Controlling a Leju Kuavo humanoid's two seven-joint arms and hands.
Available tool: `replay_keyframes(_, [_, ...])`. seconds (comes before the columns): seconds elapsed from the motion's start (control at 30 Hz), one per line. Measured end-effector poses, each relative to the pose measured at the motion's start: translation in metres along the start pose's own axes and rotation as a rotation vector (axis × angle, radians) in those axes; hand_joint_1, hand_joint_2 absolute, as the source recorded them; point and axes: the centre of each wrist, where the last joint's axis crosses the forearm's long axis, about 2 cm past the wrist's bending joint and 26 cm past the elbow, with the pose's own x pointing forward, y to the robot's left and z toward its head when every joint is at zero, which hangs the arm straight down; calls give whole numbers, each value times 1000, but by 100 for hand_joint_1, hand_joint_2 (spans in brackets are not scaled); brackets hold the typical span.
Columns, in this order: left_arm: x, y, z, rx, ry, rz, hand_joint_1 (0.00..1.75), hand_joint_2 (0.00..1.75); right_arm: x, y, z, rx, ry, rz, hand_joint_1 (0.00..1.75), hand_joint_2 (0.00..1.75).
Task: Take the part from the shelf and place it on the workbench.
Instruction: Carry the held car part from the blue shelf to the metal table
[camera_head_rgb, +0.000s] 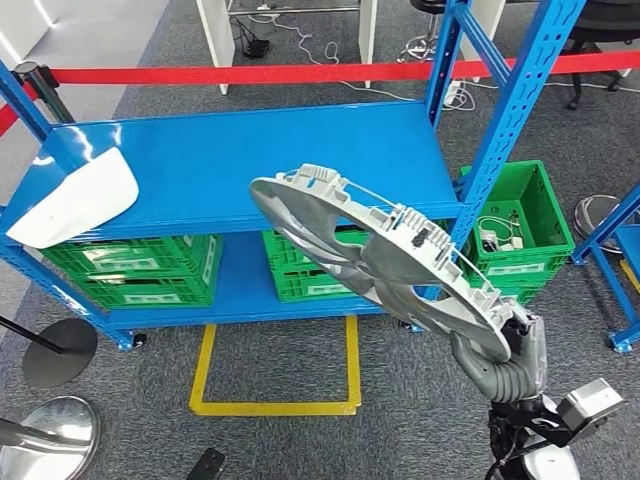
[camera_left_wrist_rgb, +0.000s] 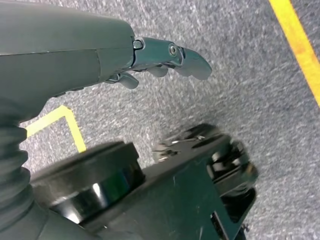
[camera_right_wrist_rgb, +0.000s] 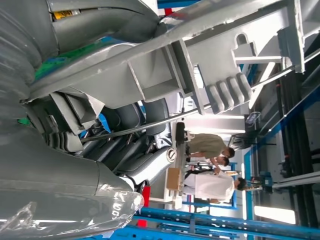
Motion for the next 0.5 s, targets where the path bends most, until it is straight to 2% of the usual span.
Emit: replay_keyframes(0.5, [3,-1,0,0,-8,1,0,175,1,-1,3,-3,7,4,175,175])
